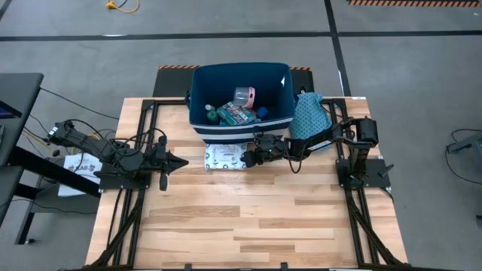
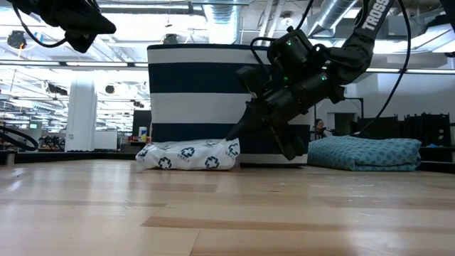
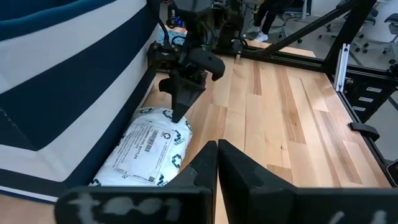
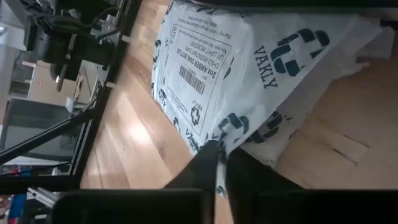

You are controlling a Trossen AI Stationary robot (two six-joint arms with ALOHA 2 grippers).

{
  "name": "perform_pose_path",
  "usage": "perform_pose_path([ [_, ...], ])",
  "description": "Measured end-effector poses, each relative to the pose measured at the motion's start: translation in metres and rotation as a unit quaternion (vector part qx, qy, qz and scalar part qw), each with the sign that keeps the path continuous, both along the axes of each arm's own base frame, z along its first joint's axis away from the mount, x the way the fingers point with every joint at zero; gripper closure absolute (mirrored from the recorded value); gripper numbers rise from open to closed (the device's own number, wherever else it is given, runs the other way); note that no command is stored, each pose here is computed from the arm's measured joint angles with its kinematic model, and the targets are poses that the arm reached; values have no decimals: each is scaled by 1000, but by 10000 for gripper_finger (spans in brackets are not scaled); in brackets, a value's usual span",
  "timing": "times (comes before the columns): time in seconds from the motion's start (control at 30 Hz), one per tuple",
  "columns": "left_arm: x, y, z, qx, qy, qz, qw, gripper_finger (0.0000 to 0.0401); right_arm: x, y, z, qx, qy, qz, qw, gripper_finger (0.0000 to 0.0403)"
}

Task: Pick & place medical supplies in basket/bin
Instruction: Put the white mailer bag into the blue bin

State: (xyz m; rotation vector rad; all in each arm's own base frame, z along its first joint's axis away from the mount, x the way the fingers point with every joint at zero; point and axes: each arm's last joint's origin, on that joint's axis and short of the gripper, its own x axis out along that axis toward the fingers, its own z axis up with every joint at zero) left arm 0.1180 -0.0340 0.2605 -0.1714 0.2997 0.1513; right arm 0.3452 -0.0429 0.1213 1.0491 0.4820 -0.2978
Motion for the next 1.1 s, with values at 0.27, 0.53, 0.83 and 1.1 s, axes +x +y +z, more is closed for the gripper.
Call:
perform_pose_path([
  [0.27,0,0,0,0,0,0,1000,401,1,11,0,-3,1,2,1000,402],
  [0.53,-1,0,-2,0,11,2,1000,401,3,48,0,-4,1,14,1000,403],
  [0.83,-2,0,-4,-10,21,-2,1000,401,18,92,22,-50,-44,31,997,403],
  [1.1,-1,0,-4,-14,21,-1,1000,401,38,103,51,-118,-61,38,990,403],
])
